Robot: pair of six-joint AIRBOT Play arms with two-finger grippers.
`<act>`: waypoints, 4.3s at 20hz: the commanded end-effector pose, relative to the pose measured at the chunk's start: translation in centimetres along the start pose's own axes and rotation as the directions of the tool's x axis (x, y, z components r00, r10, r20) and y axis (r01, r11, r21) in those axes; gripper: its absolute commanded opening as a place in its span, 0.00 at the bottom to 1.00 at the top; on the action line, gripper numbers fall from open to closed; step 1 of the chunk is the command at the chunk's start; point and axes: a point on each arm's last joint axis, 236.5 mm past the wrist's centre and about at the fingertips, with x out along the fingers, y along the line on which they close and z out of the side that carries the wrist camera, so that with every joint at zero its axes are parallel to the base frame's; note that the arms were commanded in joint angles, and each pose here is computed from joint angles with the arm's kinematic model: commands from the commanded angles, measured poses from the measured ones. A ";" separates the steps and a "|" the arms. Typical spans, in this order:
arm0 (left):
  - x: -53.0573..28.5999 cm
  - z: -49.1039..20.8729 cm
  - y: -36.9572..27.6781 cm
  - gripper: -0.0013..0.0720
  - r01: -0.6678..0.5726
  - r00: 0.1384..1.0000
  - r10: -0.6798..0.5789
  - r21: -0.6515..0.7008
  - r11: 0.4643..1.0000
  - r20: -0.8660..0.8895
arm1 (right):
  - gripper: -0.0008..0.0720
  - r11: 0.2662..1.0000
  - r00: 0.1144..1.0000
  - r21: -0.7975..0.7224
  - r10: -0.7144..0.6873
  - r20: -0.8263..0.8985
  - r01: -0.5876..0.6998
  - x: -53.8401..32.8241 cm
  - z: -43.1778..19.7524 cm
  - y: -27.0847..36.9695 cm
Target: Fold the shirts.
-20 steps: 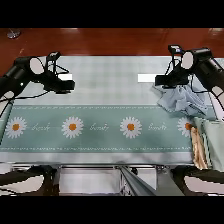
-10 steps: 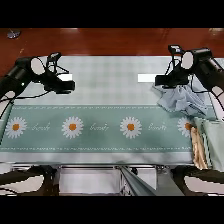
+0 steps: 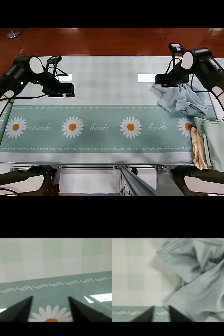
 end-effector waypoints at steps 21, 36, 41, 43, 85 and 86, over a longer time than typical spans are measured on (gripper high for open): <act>-2.9 -0.2 -1.7 0.98 0.064 0.853 -0.054 -0.001 0.998 0.519 | 0.26 0.941 0.994 0.338 0.003 -0.108 0.034 10.8 -2.2 -12.1; -12.7 -10.2 -3.7 0.97 0.162 0.813 -0.169 0.062 0.985 0.557 | 0.04 0.997 0.515 -0.047 0.069 0.854 -0.057 -41.8 11.8 -6.3; -12.3 -10.5 -4.1 0.97 0.192 0.811 -0.191 0.057 0.980 0.553 | 0.04 0.975 0.480 -0.215 0.216 0.850 -0.058 -47.0 5.3 -1.4; -11.7 -10.4 -4.0 0.97 0.191 0.824 -0.187 0.049 0.980 0.536 | 0.04 0.931 0.586 -0.344 0.347 0.733 -0.121 -43.6 3.0 2.8; 5.2 -17.4 -6.8 0.04 0.538 0.842 -0.538 -0.154 0.829 0.044 | 0.86 0.808 0.844 0.396 0.521 -0.132 -0.437 2.3 -21.9 4.0; 4.9 -17.1 -6.8 0.04 0.540 0.841 -0.539 -0.146 0.829 0.051 | 0.86 0.812 0.838 0.395 0.521 -0.161 -0.430 2.7 -22.5 4.6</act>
